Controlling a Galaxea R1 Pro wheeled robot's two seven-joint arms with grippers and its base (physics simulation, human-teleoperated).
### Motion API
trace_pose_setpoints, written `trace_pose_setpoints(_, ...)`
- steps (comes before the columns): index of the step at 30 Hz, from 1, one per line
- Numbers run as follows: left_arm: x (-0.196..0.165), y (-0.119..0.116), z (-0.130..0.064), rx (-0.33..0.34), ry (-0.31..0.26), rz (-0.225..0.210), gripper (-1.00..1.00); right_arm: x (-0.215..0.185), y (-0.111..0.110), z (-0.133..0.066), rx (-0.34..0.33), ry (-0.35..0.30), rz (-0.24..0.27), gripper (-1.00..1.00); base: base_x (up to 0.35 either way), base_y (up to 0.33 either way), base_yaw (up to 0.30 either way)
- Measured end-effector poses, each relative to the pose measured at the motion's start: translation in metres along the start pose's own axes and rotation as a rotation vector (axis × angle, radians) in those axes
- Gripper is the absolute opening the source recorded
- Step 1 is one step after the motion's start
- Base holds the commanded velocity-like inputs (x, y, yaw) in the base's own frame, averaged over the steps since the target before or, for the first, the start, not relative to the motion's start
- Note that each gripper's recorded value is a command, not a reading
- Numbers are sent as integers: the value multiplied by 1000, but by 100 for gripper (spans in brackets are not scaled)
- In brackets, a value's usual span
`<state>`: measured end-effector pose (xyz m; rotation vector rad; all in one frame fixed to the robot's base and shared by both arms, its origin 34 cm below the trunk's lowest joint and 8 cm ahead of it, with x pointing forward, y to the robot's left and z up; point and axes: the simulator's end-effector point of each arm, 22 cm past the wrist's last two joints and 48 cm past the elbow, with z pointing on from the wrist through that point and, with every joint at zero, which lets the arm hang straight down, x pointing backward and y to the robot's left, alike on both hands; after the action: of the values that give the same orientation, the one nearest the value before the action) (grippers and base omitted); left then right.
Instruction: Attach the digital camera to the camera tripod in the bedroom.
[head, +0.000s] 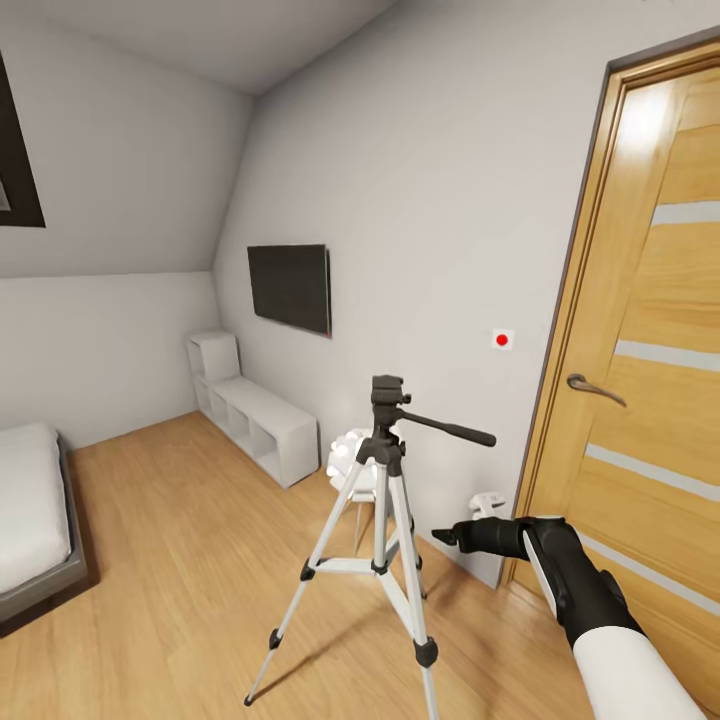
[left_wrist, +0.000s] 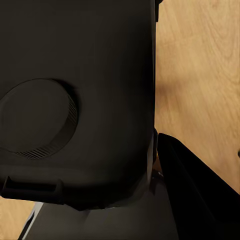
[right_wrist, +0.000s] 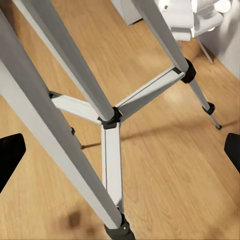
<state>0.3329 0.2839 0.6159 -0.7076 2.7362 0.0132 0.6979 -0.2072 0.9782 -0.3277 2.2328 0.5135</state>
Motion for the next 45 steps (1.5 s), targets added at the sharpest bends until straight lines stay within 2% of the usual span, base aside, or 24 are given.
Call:
trace_pose_setpoints(9,0,1,-9,0,0,0,-100,1,1,-1,4,-7,-13,100,0,0,0)
trace_pose_setpoints(24,2,3,-22,-1,2,0,-100,2,-4,4,30,-108,-117,100,0,0,0)
trace_pose_setpoints(45,3,7,-34,-3,1,0,-100,-2,-2,-5,45,-122,-128,100,0,0,0)
